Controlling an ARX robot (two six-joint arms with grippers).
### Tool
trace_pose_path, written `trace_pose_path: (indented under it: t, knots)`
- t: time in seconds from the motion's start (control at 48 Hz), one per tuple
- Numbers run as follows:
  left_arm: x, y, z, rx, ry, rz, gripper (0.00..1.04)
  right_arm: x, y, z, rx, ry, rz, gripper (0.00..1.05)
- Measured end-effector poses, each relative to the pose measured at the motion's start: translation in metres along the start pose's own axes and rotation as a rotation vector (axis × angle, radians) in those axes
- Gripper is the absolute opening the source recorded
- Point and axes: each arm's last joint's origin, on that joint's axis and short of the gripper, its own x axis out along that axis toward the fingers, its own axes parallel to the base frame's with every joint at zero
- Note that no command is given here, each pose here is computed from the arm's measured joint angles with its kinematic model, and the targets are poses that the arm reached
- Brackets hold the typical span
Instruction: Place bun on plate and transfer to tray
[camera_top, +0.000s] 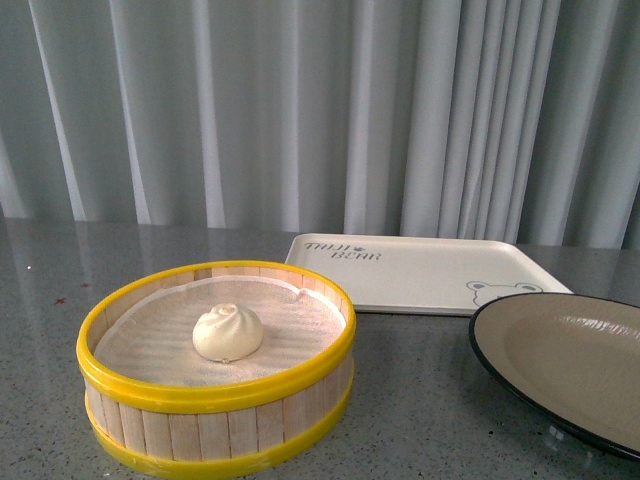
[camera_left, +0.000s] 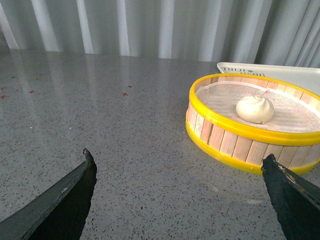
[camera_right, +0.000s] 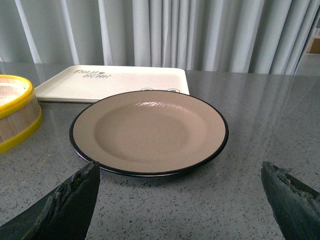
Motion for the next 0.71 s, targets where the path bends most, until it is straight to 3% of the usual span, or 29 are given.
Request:
trace_pose_path:
  t: [0.708]
  knots:
    - [0.0000,0.0000,0.0000,0.000,0.000,0.000,0.98,0.0000,0.0000,0.0000,0.000,0.000,0.000,0.96]
